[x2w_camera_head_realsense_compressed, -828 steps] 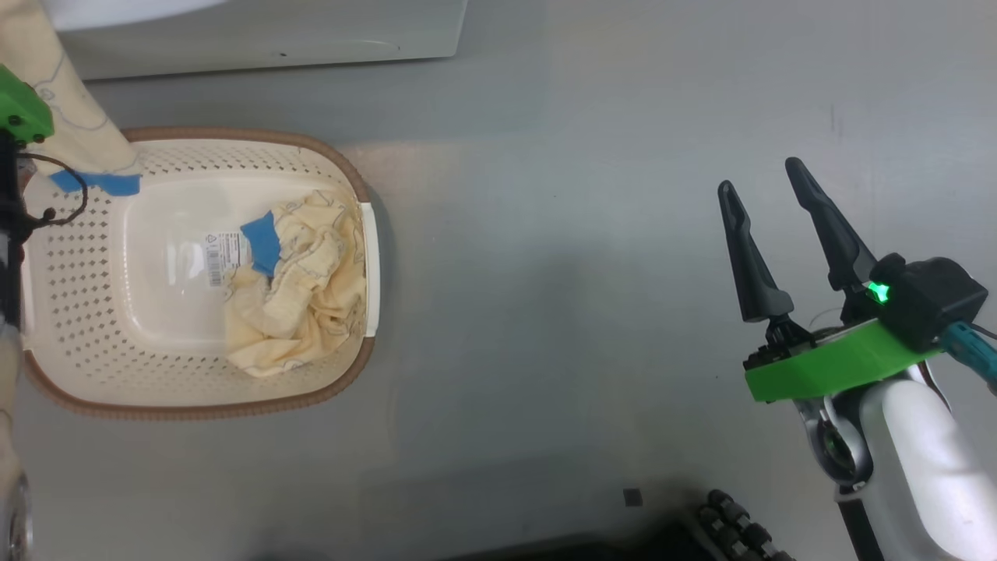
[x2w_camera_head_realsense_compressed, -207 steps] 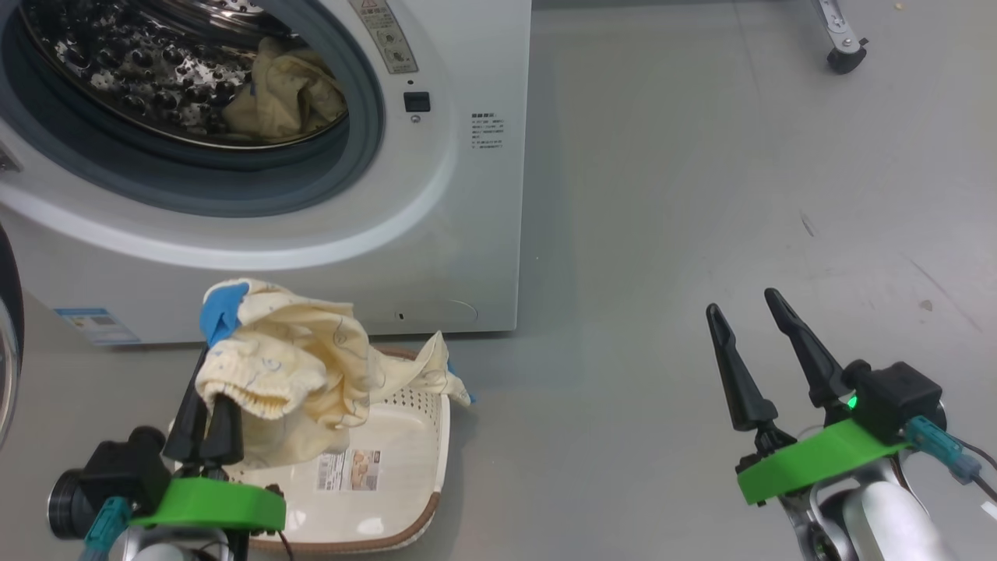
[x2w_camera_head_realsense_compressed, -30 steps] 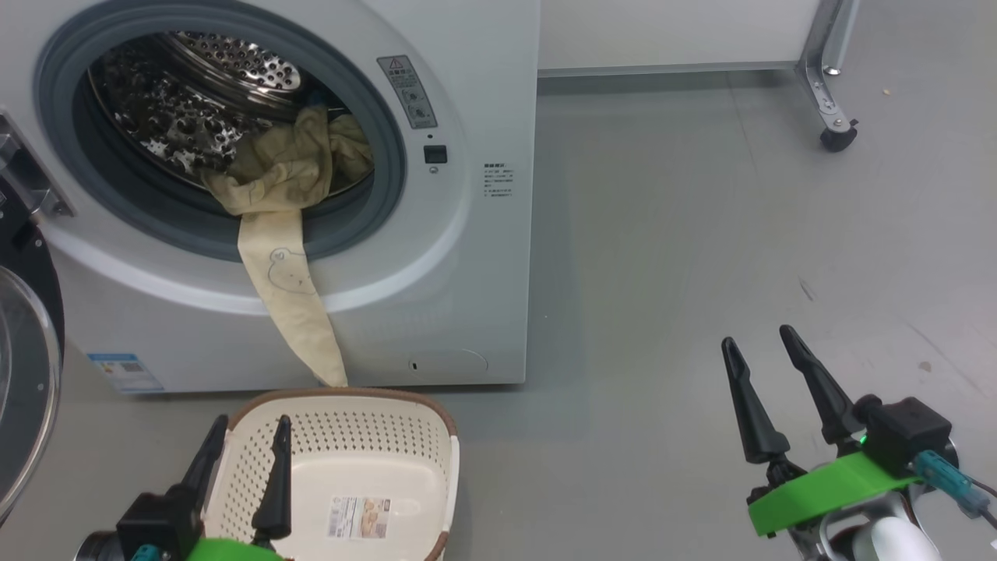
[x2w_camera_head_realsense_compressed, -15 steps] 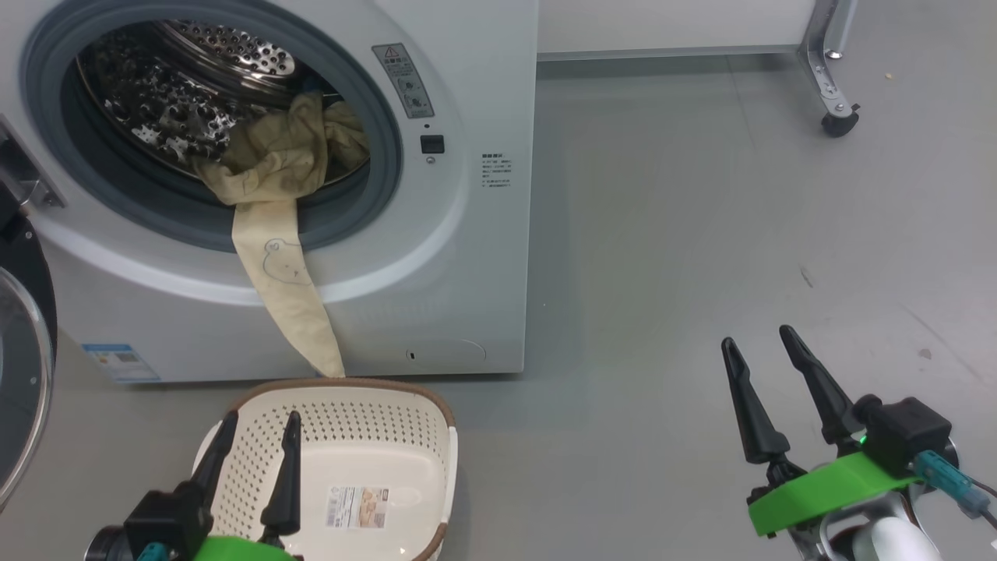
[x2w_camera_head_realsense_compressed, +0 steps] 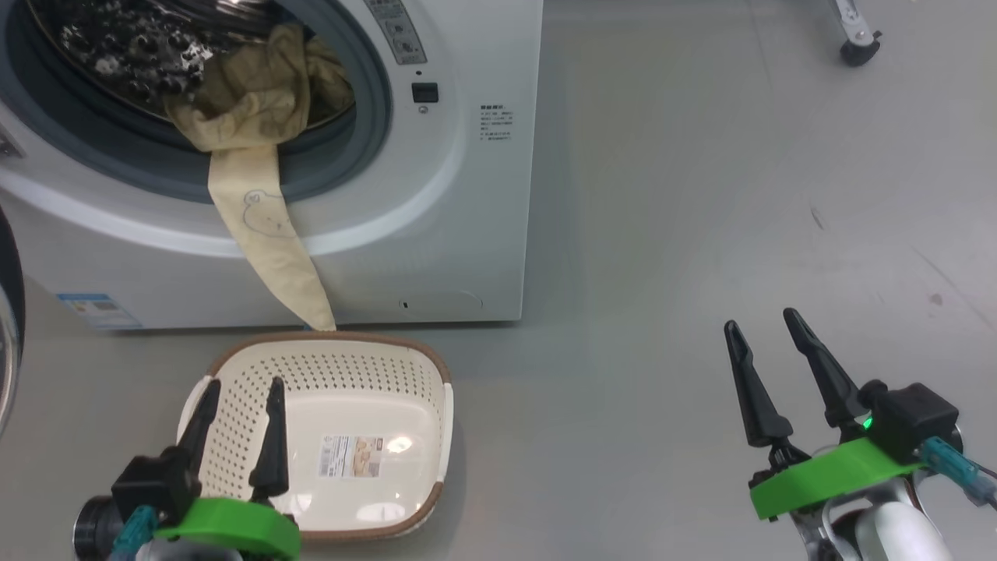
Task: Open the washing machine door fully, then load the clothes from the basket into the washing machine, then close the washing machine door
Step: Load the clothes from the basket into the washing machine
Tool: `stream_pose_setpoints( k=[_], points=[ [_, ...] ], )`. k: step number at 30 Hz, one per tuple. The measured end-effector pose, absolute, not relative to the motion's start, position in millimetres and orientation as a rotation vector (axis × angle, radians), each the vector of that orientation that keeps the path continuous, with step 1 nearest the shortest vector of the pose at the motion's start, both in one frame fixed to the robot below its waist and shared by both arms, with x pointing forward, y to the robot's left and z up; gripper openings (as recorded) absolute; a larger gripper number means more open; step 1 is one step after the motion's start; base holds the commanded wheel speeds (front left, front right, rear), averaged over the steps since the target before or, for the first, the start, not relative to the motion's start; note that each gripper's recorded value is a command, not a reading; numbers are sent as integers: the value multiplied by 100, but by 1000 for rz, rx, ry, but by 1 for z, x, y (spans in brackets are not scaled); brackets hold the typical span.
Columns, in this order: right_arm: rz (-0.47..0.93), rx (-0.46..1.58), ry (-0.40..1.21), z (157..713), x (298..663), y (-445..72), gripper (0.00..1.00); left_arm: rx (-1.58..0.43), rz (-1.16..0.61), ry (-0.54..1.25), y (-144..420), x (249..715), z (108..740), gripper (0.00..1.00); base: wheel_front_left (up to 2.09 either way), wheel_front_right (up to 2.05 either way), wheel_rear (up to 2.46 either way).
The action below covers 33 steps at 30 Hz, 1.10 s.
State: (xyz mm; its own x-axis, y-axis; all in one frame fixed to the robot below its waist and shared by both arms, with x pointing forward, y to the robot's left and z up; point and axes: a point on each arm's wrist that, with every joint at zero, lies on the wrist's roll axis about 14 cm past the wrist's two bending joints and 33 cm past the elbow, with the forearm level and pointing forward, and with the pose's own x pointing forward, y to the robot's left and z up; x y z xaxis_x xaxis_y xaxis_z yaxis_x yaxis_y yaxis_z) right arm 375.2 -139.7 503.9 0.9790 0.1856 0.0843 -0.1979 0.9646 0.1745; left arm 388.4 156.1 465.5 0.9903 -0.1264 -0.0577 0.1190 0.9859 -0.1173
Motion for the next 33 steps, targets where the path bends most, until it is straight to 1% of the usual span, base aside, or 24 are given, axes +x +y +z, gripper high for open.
stream_pose_setpoints(
  k=[8, 12, 19, 23, 33],
  points=[
    [201, 175, -19, 483, 406, -138, 100, -155, -119, 140, 149, 440, 435, 100, 0, 0, 0],
    [201, 168, -1, 472, 422, -138, 100, -183, -86, 194, 158, 472, 414, 100, 0, 0, 0],
    [175, 157, 72, 440, 431, -146, 100, -282, -41, 281, 165, 526, 380, 100, 0, 0, 0],
    [153, 145, 75, 433, 444, -155, 100, -276, -38, 307, 170, 565, 367, 100, 0, 0, 0],
    [112, 132, 146, 403, 447, -169, 100, -223, -79, 445, 157, 602, 317, 100, 0, 0, 0]
  ],
)
